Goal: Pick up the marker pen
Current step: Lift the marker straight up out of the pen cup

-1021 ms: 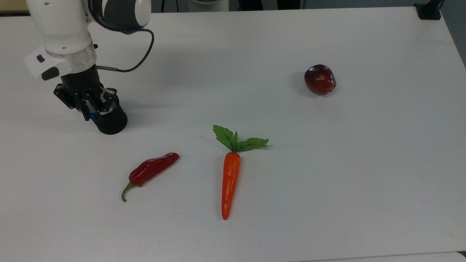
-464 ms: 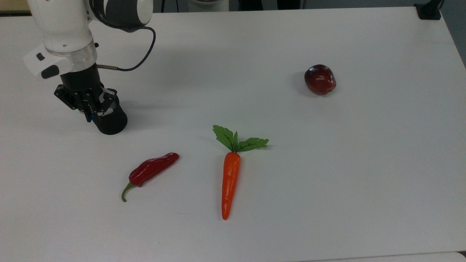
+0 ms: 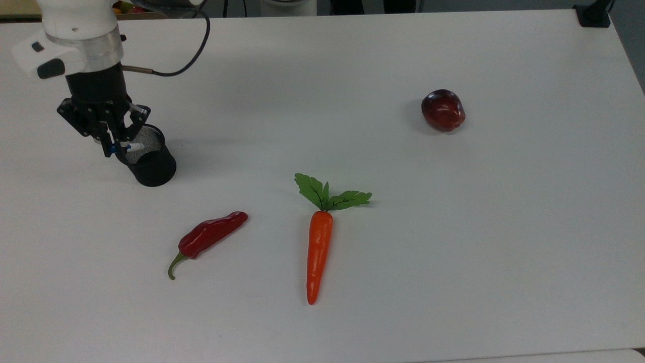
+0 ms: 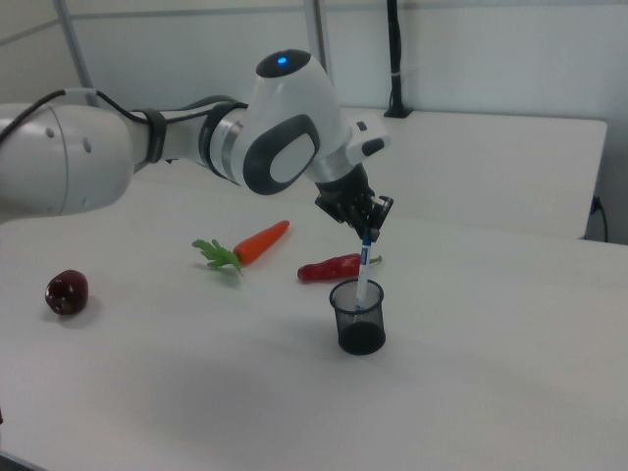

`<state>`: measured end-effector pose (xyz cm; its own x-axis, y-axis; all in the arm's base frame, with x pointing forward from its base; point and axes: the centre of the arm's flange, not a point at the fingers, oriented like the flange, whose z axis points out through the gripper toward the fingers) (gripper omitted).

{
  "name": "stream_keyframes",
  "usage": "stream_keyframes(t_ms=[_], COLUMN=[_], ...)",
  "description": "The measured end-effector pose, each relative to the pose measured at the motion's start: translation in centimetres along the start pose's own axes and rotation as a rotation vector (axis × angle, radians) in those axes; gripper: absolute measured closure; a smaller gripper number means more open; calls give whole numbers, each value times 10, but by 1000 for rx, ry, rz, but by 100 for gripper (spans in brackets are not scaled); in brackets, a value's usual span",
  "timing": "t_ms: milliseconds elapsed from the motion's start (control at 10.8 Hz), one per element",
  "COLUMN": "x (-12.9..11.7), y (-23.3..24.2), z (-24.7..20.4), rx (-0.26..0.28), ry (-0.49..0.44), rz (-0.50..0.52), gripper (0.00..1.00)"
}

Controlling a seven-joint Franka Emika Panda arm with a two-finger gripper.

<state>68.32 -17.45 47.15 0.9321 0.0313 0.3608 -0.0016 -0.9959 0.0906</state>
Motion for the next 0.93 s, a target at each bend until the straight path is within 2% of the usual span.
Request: stream_keyframes(t_ms=[557,743,929], x=[4,9,13], y=[3,-26,-81], z=[-88,-95,-92], rx=[-9,17,60], ry=[61,49,-3], rz=[20,51,62], gripper=[82,82,82])
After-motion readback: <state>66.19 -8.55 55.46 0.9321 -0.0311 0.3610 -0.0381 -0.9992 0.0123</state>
